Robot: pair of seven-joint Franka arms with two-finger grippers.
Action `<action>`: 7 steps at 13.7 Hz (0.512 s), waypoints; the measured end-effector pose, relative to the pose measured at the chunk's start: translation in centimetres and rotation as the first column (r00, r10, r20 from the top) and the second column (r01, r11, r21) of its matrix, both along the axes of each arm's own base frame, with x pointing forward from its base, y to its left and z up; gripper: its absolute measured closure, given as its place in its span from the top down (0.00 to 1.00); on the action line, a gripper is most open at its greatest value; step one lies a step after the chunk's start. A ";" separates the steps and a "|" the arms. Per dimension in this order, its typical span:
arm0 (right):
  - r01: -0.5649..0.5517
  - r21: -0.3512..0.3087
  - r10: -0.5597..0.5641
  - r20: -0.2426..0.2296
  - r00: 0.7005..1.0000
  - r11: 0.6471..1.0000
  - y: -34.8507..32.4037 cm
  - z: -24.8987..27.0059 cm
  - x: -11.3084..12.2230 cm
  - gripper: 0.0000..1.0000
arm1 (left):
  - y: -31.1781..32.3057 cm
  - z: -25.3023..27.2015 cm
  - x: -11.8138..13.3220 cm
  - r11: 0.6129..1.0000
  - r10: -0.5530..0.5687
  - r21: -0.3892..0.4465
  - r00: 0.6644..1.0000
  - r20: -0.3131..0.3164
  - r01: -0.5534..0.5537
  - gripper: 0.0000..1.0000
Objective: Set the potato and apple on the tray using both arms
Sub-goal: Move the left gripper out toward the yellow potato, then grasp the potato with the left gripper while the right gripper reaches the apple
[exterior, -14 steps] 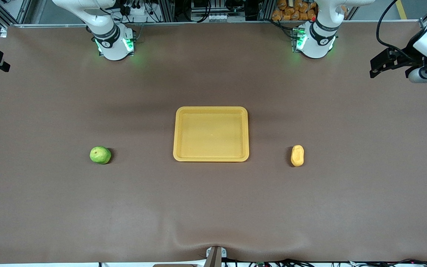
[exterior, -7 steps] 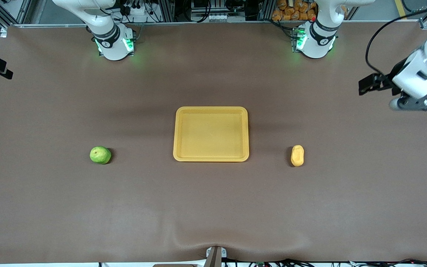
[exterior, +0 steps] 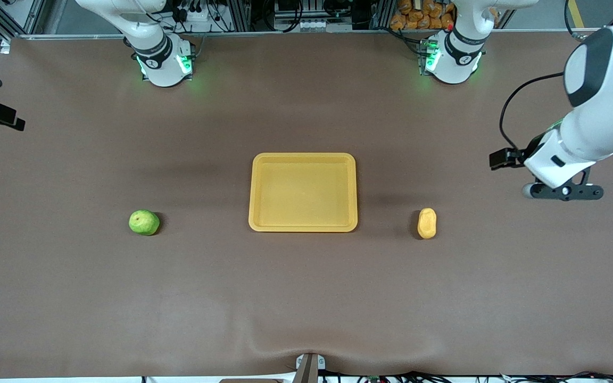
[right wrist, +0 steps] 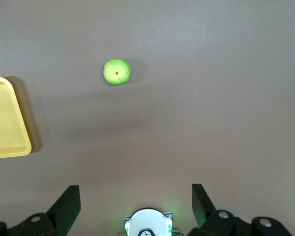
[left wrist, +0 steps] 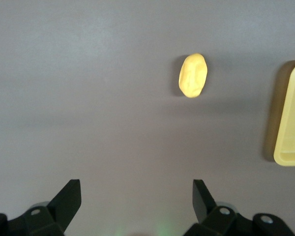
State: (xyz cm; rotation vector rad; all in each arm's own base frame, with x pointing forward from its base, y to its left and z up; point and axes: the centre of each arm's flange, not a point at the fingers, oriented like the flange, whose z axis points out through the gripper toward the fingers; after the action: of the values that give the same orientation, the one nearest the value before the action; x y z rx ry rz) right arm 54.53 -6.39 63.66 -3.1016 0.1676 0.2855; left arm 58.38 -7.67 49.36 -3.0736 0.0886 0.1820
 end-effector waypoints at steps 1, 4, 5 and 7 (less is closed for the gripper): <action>0.000 0.000 0.000 -0.009 1.000 1.000 0.0 -0.6 0.4 1.00 | -0.1 -1.4 0.1 1.000 -0.004 -0.003 1.000 0.015 0.004 1.00; -0.001 0.000 0.001 -0.017 1.000 1.000 0.0 -1.8 1.2 1.00 | -0.3 -5.5 0.0 1.000 -0.002 -0.013 0.998 0.069 0.003 1.00; -0.001 0.000 0.001 -0.022 1.000 1.000 0.0 -2.1 1.4 1.00 | -0.4 -6.9 -0.1 1.000 0.008 -0.015 0.997 0.080 -0.007 1.00; 0.001 0.000 -0.001 -0.036 0.999 1.000 -0.2 -3.1 2.0 1.00 | -0.6 -9.5 -0.2 1.000 0.019 -0.018 0.996 0.085 -0.018 1.00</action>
State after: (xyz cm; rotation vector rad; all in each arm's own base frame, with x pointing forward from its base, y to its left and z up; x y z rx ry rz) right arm 56.52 -6.58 60.56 -3.0973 0.1699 0.3409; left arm 58.16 -8.28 39.86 -3.0951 0.0578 0.0518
